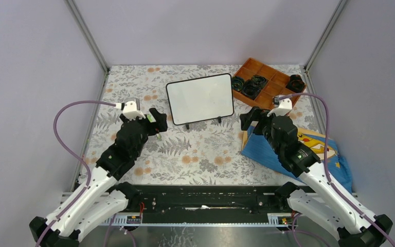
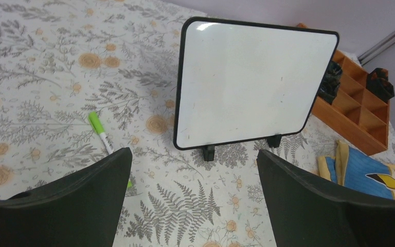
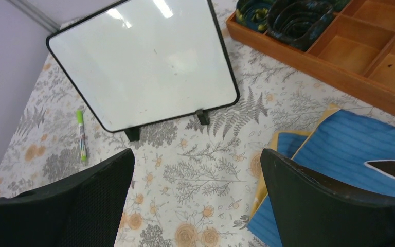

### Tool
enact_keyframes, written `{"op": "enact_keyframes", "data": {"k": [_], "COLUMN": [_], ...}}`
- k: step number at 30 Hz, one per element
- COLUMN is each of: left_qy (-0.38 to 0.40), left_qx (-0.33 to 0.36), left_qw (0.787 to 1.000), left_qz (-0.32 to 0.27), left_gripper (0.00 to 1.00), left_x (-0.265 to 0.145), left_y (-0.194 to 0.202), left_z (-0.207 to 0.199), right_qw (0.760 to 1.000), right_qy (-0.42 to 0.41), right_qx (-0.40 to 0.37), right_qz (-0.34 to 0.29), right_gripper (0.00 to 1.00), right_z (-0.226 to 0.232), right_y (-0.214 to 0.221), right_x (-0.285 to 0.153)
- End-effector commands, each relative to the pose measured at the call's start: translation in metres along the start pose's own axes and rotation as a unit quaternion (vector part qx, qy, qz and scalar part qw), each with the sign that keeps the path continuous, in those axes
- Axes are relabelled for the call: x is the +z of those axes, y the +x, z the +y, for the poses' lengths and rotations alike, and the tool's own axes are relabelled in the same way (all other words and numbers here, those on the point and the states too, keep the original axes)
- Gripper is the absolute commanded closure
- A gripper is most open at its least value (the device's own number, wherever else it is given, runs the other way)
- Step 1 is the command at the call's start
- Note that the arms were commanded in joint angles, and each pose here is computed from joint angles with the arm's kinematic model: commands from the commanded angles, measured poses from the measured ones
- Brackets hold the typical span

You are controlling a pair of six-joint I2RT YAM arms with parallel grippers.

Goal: Write a sentence on the whiteboard
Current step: Open the whiteboard marker at the center of the board.

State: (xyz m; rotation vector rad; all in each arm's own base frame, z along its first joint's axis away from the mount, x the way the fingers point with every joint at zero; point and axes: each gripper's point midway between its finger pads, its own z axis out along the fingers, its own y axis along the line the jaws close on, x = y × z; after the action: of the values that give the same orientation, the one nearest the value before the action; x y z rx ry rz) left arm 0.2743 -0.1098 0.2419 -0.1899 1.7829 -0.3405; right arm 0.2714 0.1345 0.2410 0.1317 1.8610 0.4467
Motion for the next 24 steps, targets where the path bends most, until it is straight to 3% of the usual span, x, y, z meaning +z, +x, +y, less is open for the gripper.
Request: {"op": "enact_keyframes", "data": {"k": [1, 5, 10, 16, 20, 24], "left_qy": [-0.063, -0.107, -0.157, -0.215, -0.268, -0.278], "left_qx": [-0.011, -0.005, -0.046, -0.092, -0.094, -0.080], "left_qw": [0.998, 0.991, 0.974, 0.952, 0.926, 0.914], "left_qz": [0.010, 0.082, 0.159, 0.198, 0.248, 0.284], "left_gripper": [0.01, 0.01, 0.01, 0.01, 0.03, 0.07], "left_x": [0.014, 0.031, 0.057, 0.079, 0.090, 0.097], "left_y": [-0.020, -0.002, 0.031, 0.052, 0.075, 0.099], "left_z": [0.004, 0.008, 0.027, 0.054, 0.083, 0.101], "right_qw": [0.999, 0.998, 0.997, 0.997, 0.997, 0.997], "right_qy": [-0.034, -0.001, 0.022, 0.030, 0.037, 0.033], "right_qx": [0.008, 0.006, 0.007, 0.002, -0.004, 0.001], "right_qz": [0.039, 0.060, 0.072, 0.072, 0.072, 0.072], "right_gripper": [0.00, 0.00, 0.00, 0.01, 0.01, 0.01], "right_z": [0.018, 0.003, -0.011, -0.020, -0.025, -0.026], "right_y": [0.010, 0.028, 0.042, 0.046, 0.048, 0.050], "right_x": [0.004, 0.007, 0.002, -0.007, -0.011, -0.013]}}
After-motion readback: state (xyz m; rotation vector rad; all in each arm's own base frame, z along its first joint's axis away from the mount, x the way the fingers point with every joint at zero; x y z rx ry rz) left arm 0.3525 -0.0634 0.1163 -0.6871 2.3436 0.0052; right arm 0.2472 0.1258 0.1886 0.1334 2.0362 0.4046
